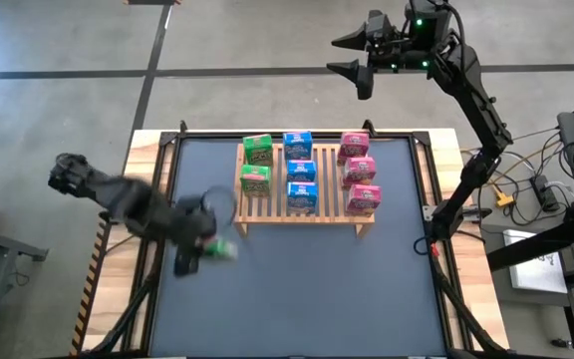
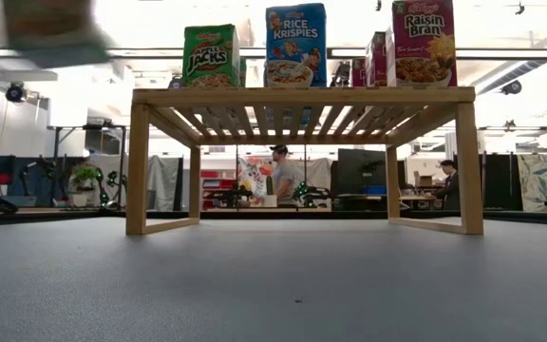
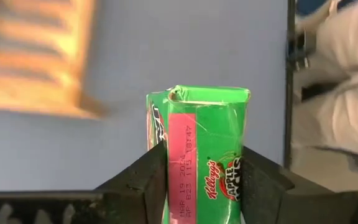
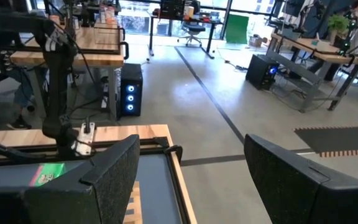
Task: Stack cereal on shelf
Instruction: Put the green cereal box on the shelf
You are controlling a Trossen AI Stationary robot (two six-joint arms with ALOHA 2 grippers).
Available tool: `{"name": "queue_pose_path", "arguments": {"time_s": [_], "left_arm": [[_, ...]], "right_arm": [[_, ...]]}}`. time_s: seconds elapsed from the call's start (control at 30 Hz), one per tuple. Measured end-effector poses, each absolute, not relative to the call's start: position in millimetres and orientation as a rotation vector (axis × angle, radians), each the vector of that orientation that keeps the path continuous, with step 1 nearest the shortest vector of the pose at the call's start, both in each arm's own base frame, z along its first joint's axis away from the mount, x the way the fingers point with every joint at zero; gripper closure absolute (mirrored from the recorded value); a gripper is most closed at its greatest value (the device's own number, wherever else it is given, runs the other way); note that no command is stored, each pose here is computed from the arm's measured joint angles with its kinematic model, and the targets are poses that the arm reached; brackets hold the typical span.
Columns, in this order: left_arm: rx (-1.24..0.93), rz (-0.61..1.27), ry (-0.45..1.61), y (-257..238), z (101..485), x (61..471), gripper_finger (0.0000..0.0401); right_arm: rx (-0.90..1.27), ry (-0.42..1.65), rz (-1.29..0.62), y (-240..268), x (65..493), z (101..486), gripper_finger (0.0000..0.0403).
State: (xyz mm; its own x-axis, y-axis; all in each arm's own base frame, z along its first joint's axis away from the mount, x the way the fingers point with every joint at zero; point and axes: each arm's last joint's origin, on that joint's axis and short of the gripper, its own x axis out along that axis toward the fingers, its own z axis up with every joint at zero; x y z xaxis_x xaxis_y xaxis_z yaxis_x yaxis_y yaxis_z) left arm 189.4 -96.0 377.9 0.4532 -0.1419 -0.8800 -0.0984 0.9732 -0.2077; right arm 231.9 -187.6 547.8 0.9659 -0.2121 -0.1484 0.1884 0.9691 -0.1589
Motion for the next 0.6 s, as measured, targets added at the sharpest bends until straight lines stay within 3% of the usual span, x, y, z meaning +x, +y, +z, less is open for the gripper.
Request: {"name": "queue_pose_path", "arguments": {"time_s": [0.33,0.6], "left_arm": [[0.001,-0.128,1.121,-25,421,234,0.0250],[0.032,-0.120,1.071,21,435,251,0.0248]], "right_arm": [[-0.126,0.161,-0.205,-185,229,550,0.0126],[-0.120,0.170,-0.204,-184,228,549,0.0126]]}}
